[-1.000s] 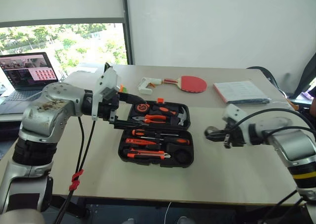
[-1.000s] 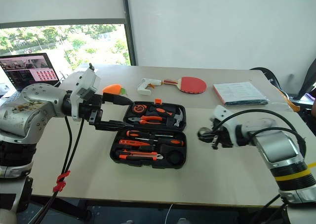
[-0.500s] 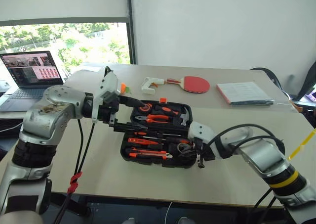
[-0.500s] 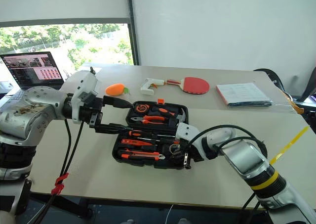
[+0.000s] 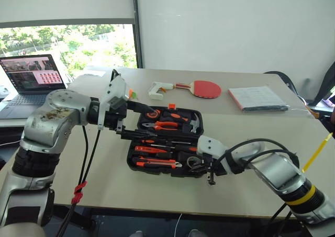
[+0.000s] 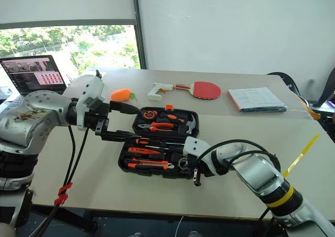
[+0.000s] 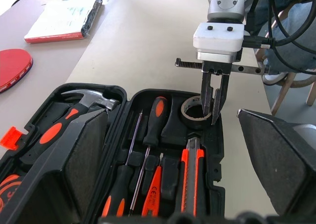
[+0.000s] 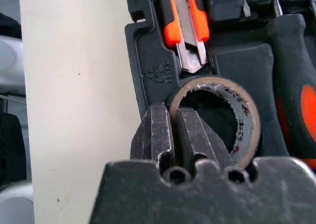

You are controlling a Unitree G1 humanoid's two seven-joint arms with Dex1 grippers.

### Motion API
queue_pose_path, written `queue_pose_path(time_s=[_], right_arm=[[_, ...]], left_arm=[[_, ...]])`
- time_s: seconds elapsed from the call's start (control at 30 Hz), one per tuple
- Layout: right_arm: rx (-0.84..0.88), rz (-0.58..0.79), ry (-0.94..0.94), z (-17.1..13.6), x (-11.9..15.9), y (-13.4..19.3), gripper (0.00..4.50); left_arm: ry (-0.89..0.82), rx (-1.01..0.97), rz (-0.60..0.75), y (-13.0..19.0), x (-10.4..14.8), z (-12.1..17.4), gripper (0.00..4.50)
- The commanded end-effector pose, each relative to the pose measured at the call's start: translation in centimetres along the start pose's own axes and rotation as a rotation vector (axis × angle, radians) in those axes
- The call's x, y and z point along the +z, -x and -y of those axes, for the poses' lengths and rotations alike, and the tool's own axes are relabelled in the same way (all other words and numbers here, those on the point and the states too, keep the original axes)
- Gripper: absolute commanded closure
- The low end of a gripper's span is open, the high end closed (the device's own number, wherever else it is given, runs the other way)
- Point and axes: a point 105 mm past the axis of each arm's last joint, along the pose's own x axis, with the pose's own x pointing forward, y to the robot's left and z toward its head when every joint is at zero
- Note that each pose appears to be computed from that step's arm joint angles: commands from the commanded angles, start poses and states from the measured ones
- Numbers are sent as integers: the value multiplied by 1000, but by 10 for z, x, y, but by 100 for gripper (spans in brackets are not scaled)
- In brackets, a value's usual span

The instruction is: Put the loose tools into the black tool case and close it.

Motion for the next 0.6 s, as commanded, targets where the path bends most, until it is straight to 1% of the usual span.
queue_pose_path(time_s=[0.03,0.07,0.23,0.3,0.33,0.4,0.47,0.5,0.6], right_arm=[[-12,-2,3,-1,1,4,304],[-11,0,3,-1,2,5,262],[-13,29,-3,-4,10,14,95],[-24,79,-22,-2,20,28,23],[-32,105,-33,-1,24,36,2],[-57,156,-68,2,31,52,2],[-103,198,-116,7,31,67,2],[-140,216,-152,12,29,76,30],[-257,232,-264,25,9,101,114]], left_arm=[[-49,1,7,1,10,-2,0],[-49,1,7,1,9,-2,0],[-48,3,9,2,8,-3,0],[-39,6,9,3,6,-3,0],[-32,8,9,3,4,-3,0],[-12,12,8,4,0,-3,0],[7,31,2,6,-8,-5,0],[25,48,-5,8,-14,-6,0],[106,134,-47,20,-42,-14,76]])
